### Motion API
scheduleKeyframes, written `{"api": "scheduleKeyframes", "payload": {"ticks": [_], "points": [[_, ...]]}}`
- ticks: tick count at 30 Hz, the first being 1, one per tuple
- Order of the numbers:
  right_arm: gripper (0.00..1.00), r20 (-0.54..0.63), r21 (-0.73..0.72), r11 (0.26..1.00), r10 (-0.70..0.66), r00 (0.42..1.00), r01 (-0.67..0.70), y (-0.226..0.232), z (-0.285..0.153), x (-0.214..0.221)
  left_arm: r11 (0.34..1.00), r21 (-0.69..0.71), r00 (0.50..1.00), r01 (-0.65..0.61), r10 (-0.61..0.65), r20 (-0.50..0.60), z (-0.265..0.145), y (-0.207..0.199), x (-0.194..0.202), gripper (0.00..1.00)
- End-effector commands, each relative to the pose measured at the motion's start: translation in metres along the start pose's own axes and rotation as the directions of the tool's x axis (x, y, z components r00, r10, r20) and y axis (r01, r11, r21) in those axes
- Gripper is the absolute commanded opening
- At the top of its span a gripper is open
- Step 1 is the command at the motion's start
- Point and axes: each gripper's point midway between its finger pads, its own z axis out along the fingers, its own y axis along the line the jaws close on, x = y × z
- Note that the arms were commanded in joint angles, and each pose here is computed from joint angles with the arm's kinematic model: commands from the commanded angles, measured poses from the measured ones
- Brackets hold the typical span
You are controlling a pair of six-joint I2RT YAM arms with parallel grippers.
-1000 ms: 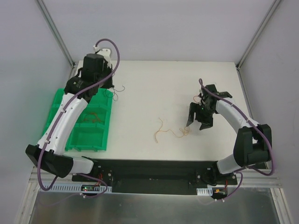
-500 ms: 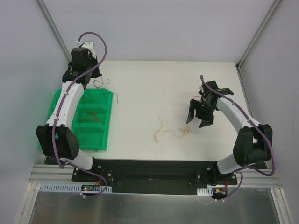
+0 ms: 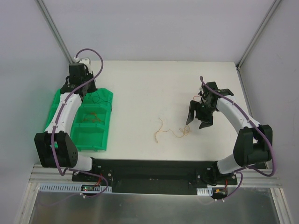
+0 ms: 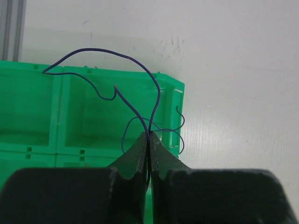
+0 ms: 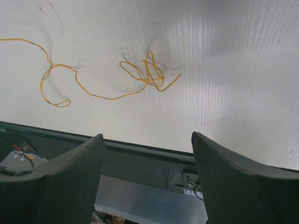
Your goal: Untangle the cables
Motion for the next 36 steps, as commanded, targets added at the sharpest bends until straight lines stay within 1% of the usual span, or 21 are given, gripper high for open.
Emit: {"api": "scheduleKeyframes", "payload": {"ticks": [1,4,5,14,20,24,26,27,29,31,32,33,35,36], "points": [[0.77,0.009,-0.023,1.000,-0.006,1.000,0.006,0.005,-0.006,0.000,0.999,-0.035,0.995,-0.010,0.014,0.094,-0.019,0.011,-0.018,0.00],[0.77,0.005,-0.025,1.000,-0.013,1.000,0.013,0.004,-0.005,0.001,0.999,-0.050,0.995,-0.005,0.011,0.104,-0.019,0.018,-0.024,0.00],[0.77,0.003,-0.022,1.000,-0.014,1.000,0.014,0.004,-0.005,0.002,0.997,-0.082,0.994,0.002,0.007,0.113,-0.020,0.025,-0.028,0.00],[0.77,0.004,-0.016,1.000,-0.023,1.000,0.023,0.003,-0.007,0.001,0.993,-0.117,0.979,0.004,0.020,0.204,-0.022,0.035,-0.083,0.00],[0.77,-0.005,-0.017,1.000,-0.015,1.000,0.014,0.002,-0.003,0.003,0.995,-0.092,0.968,0.024,0.000,0.251,-0.030,0.033,-0.104,0.00],[0.77,-0.003,-0.016,1.000,-0.013,1.000,0.013,0.002,-0.003,0.003,0.997,-0.067,0.952,0.039,-0.017,0.307,-0.050,0.027,-0.120,0.00],[0.77,-0.002,-0.019,1.000,-0.014,1.000,0.014,0.003,-0.004,0.002,0.999,-0.009,0.939,0.031,-0.026,0.343,-0.064,0.015,-0.133,0.00],[0.77,-0.005,-0.018,1.000,-0.012,1.000,0.011,0.002,-0.003,0.002,0.999,0.046,0.932,0.018,-0.033,0.361,-0.071,0.004,-0.140,0.00],[0.77,-0.009,-0.016,1.000,-0.012,1.000,0.012,0.002,-0.002,0.002,0.979,0.199,0.921,-0.035,-0.046,0.387,-0.086,-0.026,-0.152,0.00],[0.77,-0.012,-0.017,1.000,-0.011,1.000,0.011,0.002,-0.001,0.002,0.920,0.384,0.919,-0.083,-0.078,0.386,-0.097,-0.061,-0.156,0.00],[0.77,-0.015,-0.019,1.000,-0.012,1.000,0.012,0.003,-0.001,0.002,0.871,0.482,0.927,-0.089,-0.104,0.360,-0.098,-0.078,-0.154,0.00],[0.77,-0.017,-0.022,1.000,-0.010,1.000,0.010,0.003,-0.001,0.001,0.830,0.552,0.937,-0.081,-0.126,0.326,-0.100,-0.090,-0.152,0.00],[0.77,-0.014,-0.025,1.000,-0.011,1.000,0.011,0.005,-0.002,0.000,0.771,0.636,0.952,-0.035,-0.168,0.256,-0.093,-0.102,-0.147,0.00],[0.77,-0.013,-0.025,1.000,-0.010,1.000,0.010,0.005,-0.002,-0.001,0.763,0.646,0.955,-0.017,-0.179,0.237,-0.089,-0.103,-0.145,0.00]]}}
